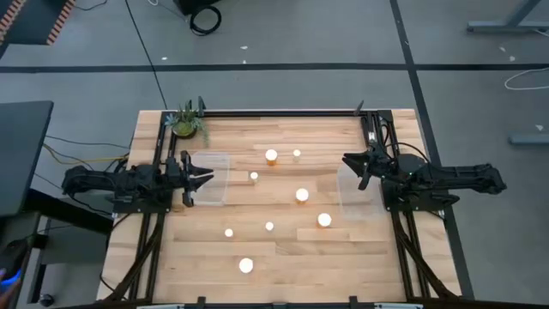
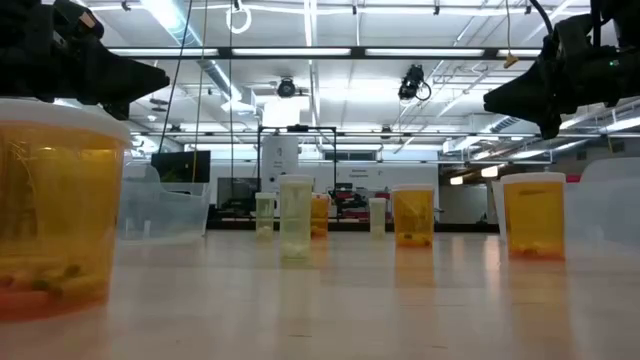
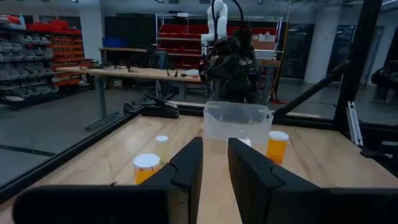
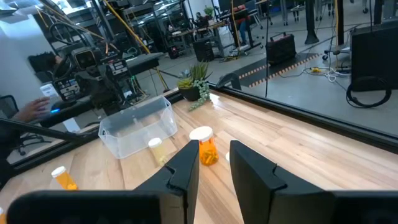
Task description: Pick and place medicine bottles into bin by pill shape (circle, oval)
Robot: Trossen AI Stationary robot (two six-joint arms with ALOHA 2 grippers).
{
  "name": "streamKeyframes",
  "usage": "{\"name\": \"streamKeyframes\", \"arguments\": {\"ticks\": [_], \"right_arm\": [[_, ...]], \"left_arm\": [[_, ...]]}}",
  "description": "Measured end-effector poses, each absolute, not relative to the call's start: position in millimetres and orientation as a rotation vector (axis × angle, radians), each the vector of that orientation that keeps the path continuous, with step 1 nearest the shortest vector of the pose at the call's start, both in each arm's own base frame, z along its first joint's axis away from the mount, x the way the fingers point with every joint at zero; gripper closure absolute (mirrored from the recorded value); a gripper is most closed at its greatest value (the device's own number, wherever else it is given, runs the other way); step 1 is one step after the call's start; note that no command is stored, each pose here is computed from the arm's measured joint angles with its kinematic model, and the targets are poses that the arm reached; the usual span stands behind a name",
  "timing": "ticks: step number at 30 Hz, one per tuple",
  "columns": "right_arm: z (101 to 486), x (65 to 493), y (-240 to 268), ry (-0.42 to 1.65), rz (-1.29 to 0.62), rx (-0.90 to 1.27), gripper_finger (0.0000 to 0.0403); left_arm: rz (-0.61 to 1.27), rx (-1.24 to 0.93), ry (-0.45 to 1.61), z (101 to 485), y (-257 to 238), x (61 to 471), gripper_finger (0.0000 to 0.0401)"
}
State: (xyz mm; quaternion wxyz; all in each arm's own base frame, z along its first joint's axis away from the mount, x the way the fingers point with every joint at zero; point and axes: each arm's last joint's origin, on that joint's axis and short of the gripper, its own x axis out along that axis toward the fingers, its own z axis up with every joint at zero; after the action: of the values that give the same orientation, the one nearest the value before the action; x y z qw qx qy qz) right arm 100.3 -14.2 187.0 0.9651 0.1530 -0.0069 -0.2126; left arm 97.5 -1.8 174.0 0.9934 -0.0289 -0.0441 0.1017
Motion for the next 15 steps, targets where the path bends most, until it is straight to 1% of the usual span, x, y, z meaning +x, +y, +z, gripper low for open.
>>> {"name": "streamKeyframes", "arguments": {"ticks": [7, 15], "right_arm": [[187.0, 100.3, -14.2, -0.014, -0.43, 0.31, 0.0306], [187.1, 100.3, -14.2, -0.014, -0.43, 0.31, 0.0306]], "left_arm": [[0.204, -0.058, -0.088, 174.0, -1.7, 97.5, 0.0308], [0.204, -0.058, -0.088, 173.9, -1.8, 97.5, 0.0307]]}}
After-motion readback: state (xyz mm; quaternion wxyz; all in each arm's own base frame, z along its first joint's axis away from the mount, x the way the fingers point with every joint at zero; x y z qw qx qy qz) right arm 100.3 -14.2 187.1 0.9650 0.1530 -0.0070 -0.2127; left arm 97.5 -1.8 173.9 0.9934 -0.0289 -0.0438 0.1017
